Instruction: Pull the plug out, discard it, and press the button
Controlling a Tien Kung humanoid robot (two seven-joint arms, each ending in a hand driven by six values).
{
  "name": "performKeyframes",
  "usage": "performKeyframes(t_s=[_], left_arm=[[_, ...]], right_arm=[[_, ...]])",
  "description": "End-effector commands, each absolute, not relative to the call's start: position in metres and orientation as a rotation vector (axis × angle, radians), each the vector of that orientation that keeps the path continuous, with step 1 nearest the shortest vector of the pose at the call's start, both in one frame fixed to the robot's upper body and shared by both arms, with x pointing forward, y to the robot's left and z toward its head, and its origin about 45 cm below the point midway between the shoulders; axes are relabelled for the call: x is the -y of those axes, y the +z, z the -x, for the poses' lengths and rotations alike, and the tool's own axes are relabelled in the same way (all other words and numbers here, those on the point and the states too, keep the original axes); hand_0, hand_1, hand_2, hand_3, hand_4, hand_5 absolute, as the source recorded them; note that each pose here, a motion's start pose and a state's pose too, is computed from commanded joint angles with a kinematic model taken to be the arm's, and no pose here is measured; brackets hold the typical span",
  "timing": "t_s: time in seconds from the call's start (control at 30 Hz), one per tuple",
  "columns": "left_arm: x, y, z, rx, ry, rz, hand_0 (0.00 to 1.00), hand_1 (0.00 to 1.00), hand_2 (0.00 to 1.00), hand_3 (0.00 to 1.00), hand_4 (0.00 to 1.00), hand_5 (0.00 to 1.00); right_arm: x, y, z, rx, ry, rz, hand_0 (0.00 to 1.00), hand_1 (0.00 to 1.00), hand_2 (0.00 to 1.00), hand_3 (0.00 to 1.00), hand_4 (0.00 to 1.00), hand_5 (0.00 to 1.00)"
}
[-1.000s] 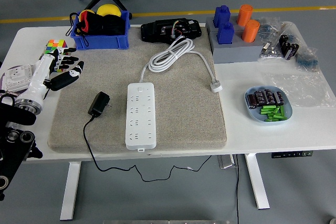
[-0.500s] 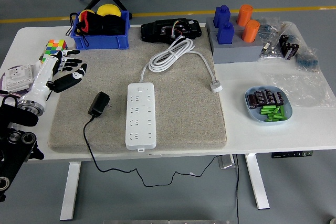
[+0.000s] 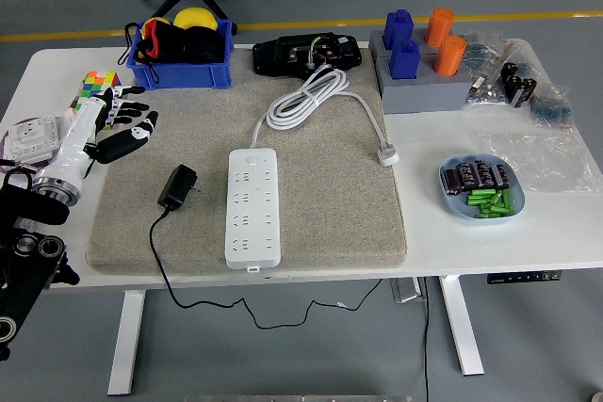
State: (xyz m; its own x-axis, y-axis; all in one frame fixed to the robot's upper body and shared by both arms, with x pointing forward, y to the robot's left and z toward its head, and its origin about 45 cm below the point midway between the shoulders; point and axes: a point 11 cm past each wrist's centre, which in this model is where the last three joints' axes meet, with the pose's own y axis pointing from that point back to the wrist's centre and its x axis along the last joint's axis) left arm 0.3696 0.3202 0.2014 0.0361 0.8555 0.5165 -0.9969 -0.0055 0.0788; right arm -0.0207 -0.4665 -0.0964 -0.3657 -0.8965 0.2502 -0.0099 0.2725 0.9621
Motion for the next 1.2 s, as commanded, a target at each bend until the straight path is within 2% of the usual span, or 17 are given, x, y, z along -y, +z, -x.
performKeyframes(t_s=[0.53,1.2], left_arm=[[-0.318,0.216,-0.376,0.403,1.514,-0.445,0.662,0.669,0.655,0.778,0.635,0.306],[-0.32,0.211,-0.37,0.388,1.514,-0.453,0.659,0.663,0.652,0.777,0.635,0.301]], right_arm=[[0.467,-0.096,0.006,1.642,-1.216,-0.873,0.753,0.686,0.669,0.671,0.768,0.672],[0.468,-0.096,0.022,1.63,-1.222,-0.846,0.753,0.686,0.669,0.671,0.768,0.672]])
